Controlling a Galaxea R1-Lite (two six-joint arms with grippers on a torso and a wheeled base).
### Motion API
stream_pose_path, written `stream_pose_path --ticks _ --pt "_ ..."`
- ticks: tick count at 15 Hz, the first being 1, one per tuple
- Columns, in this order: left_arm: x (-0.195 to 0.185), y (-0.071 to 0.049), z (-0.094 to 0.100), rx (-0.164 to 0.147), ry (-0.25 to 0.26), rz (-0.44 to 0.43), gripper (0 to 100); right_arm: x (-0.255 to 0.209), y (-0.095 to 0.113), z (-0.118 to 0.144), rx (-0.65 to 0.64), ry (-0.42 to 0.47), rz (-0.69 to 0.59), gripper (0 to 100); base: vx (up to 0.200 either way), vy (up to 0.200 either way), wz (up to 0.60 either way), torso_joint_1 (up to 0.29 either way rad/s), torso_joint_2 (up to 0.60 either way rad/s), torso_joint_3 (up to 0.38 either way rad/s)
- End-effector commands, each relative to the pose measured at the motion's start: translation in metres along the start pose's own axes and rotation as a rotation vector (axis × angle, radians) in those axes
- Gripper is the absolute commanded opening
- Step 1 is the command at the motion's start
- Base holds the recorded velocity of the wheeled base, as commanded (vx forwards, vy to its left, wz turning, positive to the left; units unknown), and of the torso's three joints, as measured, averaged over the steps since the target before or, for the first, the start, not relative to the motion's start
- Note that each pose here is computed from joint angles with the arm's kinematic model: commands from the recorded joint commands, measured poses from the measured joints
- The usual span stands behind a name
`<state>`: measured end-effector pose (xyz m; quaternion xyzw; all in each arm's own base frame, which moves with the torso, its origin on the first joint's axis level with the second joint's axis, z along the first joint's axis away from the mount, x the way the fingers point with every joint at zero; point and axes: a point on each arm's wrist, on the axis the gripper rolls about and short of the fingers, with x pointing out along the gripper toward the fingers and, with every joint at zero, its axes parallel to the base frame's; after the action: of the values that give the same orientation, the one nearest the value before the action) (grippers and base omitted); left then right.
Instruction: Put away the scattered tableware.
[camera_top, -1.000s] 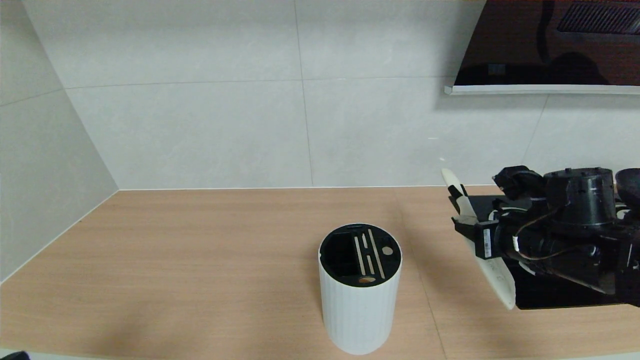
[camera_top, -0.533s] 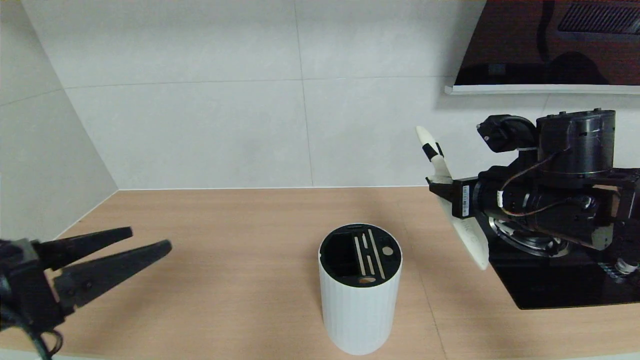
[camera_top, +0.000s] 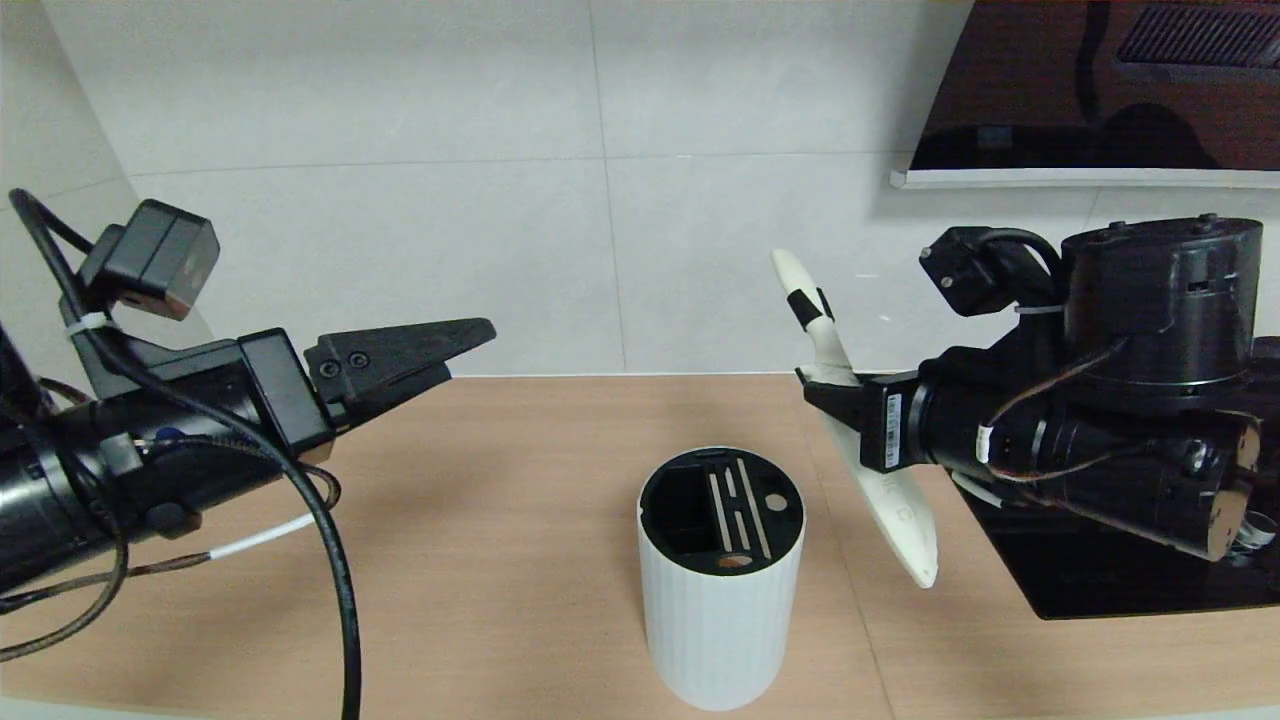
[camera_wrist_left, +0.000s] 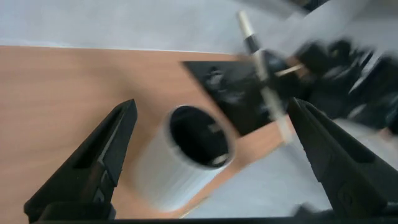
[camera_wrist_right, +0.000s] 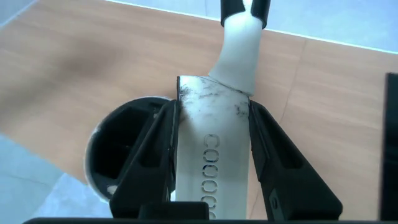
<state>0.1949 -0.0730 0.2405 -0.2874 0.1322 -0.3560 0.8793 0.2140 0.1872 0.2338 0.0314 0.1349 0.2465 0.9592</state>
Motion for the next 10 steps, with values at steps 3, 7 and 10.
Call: stream_pose_path --ticks 3,7,10 --pt "0.018 -0.012 -0.013 -0.106 0.056 -0.098 100 -0.009 0.025 -0.003 0.011 0.005 0.087 0 0.0 0.0 0.0 0.0 0.0 0.0" --pt "0.035 -0.012 -0.023 -0.155 0.077 -0.136 100 -0.014 0.043 -0.011 0.005 0.025 0.146 0 0.0 0.0 0.0 0.0 0.0 0.0" --pt "0.044 -0.014 -0.032 -0.209 0.113 -0.156 100 -0.019 0.055 -0.015 0.012 0.036 0.194 0 0.0 0.0 0.0 0.0 0.0 0.0"
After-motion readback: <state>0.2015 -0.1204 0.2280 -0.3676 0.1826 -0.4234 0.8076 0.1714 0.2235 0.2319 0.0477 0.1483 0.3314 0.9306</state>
